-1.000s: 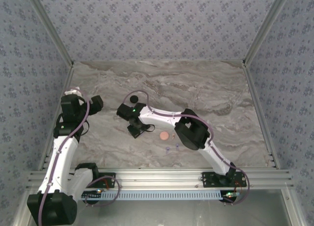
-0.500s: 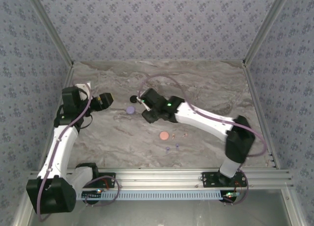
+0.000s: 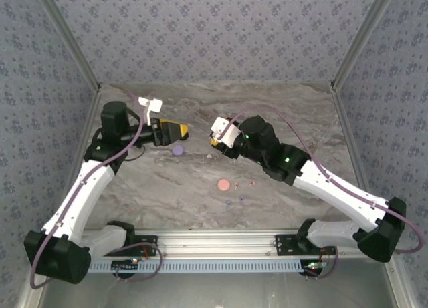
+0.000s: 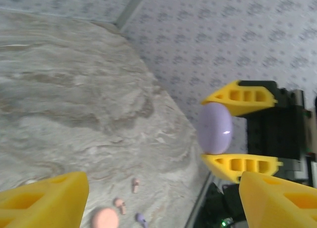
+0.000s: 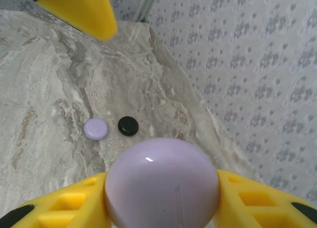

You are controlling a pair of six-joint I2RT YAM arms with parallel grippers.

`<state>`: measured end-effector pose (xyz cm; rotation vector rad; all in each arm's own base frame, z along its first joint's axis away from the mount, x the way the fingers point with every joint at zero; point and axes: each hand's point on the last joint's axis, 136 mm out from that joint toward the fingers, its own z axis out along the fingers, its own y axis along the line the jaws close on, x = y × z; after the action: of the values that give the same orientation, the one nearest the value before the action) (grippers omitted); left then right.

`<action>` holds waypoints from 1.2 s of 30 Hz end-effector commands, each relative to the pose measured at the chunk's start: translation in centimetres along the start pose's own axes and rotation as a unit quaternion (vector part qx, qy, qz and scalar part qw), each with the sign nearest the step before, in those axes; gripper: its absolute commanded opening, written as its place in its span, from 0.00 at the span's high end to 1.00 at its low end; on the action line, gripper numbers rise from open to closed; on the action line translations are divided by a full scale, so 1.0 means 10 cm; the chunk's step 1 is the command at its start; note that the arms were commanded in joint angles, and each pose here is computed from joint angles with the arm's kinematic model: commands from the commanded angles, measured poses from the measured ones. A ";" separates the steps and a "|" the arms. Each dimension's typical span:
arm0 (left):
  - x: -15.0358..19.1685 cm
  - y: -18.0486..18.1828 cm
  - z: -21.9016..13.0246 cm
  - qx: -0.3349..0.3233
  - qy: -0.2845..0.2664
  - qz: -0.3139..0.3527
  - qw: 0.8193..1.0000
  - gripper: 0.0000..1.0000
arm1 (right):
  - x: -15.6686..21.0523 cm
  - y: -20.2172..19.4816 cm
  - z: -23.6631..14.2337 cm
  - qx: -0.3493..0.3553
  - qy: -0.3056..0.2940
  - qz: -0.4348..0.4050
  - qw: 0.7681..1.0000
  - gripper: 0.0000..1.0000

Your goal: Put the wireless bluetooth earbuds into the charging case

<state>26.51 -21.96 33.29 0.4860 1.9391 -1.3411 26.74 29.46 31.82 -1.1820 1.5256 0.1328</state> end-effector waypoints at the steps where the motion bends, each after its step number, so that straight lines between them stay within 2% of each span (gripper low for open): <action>1: -0.11 -0.34 0.11 0.050 -0.002 0.036 0.998 0.22 | -0.09 0.00 -0.04 0.004 -0.035 -0.067 0.997 0.51; 6: -0.07 -0.51 0.32 0.085 0.010 0.039 0.996 0.28 | -0.10 -0.02 -0.04 0.011 -0.036 -0.070 0.997 0.51; 13: 0.05 -0.56 0.54 0.095 0.035 0.039 0.994 0.34 | -0.10 -0.02 -0.05 0.010 -0.037 -0.061 0.997 0.51; 23: 0.10 -0.52 0.69 0.096 0.046 0.030 0.994 0.54 | -0.10 -0.01 -0.03 0.006 -0.036 -0.060 0.998 0.50; 36: 0.22 -0.50 0.80 0.098 0.070 0.031 0.992 0.75 | -0.10 -0.04 0.01 0.007 -0.026 -0.050 0.998 0.49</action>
<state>24.88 -30.77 31.65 0.6864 1.9553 -1.4966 26.74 29.72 31.62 -1.2583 1.4259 0.0707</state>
